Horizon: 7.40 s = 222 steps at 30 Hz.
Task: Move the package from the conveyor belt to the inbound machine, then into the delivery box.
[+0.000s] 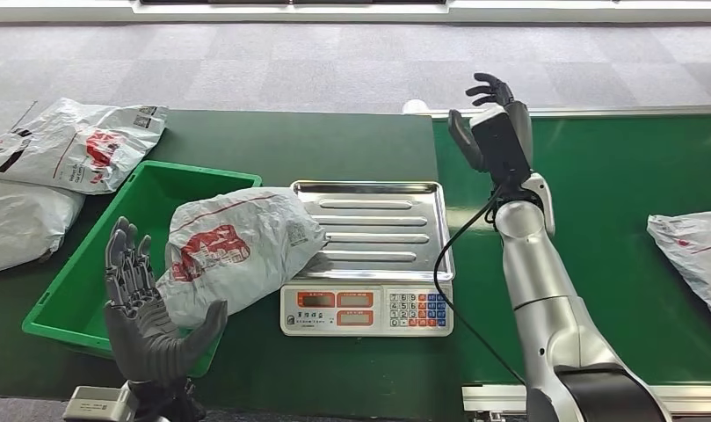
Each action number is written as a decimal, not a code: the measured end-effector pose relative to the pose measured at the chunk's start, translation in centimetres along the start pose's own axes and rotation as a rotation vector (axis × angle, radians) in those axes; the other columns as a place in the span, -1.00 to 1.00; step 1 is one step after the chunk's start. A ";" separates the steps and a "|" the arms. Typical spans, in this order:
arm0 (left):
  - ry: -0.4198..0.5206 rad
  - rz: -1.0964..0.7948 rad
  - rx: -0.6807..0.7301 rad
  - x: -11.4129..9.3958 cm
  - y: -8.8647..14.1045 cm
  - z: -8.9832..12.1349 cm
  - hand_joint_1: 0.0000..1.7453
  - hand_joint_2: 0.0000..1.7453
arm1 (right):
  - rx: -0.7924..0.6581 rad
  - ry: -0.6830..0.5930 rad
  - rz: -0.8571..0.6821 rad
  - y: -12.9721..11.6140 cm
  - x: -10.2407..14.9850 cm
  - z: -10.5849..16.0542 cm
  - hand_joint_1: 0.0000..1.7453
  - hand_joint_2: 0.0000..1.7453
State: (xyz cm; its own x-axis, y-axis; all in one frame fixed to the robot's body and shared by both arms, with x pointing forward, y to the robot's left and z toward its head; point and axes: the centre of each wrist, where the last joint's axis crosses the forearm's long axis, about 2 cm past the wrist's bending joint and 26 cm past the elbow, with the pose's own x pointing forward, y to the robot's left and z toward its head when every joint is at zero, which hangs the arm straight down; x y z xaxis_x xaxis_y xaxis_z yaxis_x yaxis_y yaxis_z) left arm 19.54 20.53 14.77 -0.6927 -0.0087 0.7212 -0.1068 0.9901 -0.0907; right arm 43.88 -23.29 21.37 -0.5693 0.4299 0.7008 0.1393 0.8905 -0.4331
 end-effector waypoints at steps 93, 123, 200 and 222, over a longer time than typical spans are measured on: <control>0.060 -0.933 -0.980 -10.7 1.4 -17.8 -1.00 1.00 | -0.732 -0.456 0.500 -5.1 13.3 12.0 -1.00 1.00; 0.194 -1.182 -1.129 -12.4 1.3 -17.9 -1.00 1.00 | -0.734 -0.425 0.488 -5.1 12.6 12.2 -1.00 1.00; -0.080 -1.420 -0.518 -8.9 3.5 -22.1 1.00 1.00 | -0.731 -0.376 0.506 -5.2 12.8 12.8 -1.00 1.00; -0.128 -1.439 -0.235 -4.2 3.1 -26.2 1.00 1.00 | -0.744 -0.371 0.542 -5.8 13.5 12.8 -1.00 1.00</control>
State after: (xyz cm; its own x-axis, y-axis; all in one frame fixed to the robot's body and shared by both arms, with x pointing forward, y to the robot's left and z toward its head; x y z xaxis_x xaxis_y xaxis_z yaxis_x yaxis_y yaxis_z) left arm 40.80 27.31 29.44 -0.1491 -0.9885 0.0250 -0.6388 0.1156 0.7606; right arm 25.02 -24.56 26.05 -0.4782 0.8459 0.2362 0.8566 0.5086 -0.0874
